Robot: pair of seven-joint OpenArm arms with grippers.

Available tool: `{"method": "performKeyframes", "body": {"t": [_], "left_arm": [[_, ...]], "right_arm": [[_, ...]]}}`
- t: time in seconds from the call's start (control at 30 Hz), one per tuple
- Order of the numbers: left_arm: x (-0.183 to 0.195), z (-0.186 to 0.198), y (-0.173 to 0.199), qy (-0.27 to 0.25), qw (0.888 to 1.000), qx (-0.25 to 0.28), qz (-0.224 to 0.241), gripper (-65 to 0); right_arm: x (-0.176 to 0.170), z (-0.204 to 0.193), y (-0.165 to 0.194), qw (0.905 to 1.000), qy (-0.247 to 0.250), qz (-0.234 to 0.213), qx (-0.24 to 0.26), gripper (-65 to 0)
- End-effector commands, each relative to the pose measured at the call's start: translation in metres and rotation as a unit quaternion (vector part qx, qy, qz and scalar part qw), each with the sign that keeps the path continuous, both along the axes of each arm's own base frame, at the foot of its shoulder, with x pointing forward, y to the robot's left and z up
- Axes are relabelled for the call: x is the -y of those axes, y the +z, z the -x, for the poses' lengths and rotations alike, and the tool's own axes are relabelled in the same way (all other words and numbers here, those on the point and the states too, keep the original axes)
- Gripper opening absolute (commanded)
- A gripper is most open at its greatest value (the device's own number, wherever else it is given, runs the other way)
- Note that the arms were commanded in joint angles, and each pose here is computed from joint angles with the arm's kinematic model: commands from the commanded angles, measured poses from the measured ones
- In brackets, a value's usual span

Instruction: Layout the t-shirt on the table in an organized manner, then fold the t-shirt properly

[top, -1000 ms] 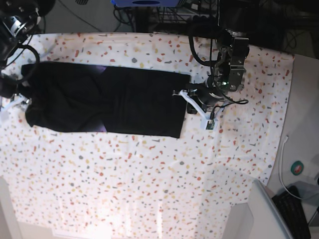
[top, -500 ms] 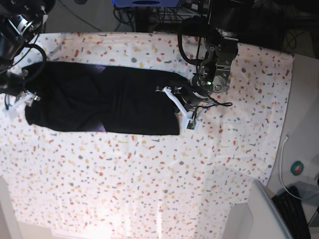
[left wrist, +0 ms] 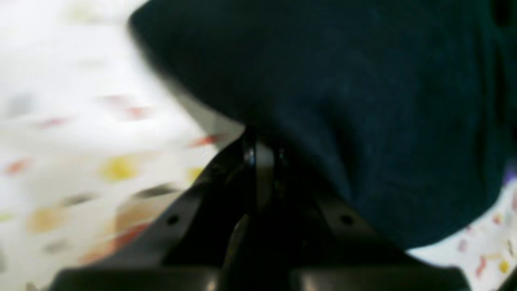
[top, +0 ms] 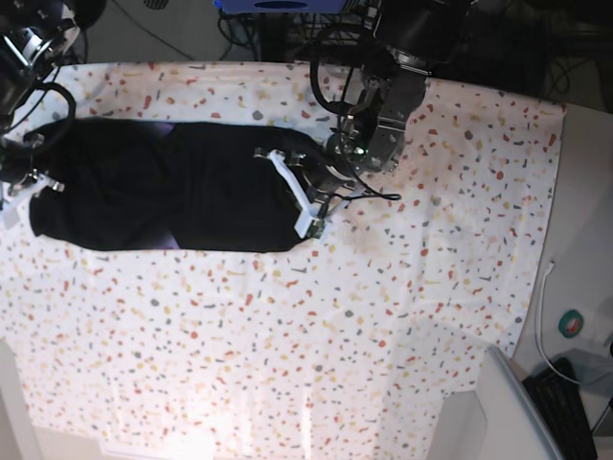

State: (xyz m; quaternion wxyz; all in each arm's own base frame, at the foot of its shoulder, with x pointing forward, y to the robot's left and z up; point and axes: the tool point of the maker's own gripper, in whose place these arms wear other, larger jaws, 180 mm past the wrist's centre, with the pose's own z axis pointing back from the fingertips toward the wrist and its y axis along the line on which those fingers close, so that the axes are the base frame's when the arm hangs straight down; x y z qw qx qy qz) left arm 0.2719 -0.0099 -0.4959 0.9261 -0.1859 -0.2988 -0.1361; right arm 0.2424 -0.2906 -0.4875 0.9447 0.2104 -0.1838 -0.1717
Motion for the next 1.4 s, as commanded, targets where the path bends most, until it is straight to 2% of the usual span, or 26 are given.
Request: {"method": "performKeyframes", "body": {"t": [0.0,0.13,0.27,0.33,0.47,0.83,0.97,1.07,1.23,1.37], "left_arm": [[0.006,0.003,-0.002,-0.008,1.0,-0.012,0.0,-65.0],[0.017,-0.001,0.002,-0.013,1.0,-0.009,0.006,-65.0],[0.023,-0.01,0.008,-0.01,1.0,-0.001,0.012,-65.0],[0.024,-0.016,0.011,-0.013,1.0,0.002,0.013,-65.0],[0.027,-0.02,0.01,-0.014,1.0,0.0,0.013,-65.0],[0.028,-0.023,0.012,-0.014,1.0,0.003,0.014,-65.0],[0.025,-0.024,0.013,-0.012,1.0,0.006,0.012,-65.0],[0.024,-0.025,0.013,-0.011,1.0,0.007,0.01,-65.0],[0.023,-0.027,0.014,-0.01,1.0,0.009,0.01,-65.0],[0.015,-0.028,0.012,-0.009,1.0,0.009,0.003,-65.0]], "right_arm": [[0.021,-0.012,0.019,0.999,-0.004,0.031,0.031,-65.0],[0.013,-0.017,0.038,0.9911,0.071,0.1,0.051,-65.0],[-0.009,-0.026,0.071,0.9676,0.159,0.175,0.09,-65.0],[-0.023,-0.031,0.086,0.9586,0.175,0.197,0.108,-65.0],[-0.046,-0.037,0.113,0.9516,0.165,0.222,0.133,-65.0],[-0.149,-0.039,0.106,0.9579,0.195,0.167,0.129,-65.0],[-0.181,-0.041,0.106,0.9557,0.215,0.151,0.132,-65.0],[-0.2,-0.04,0.106,0.9546,0.227,0.141,0.132,-65.0],[-0.218,-0.042,0.107,0.9596,0.216,0.13,0.124,-65.0],[-0.235,-0.042,0.108,0.9563,0.232,0.125,0.127,-65.0]]}}
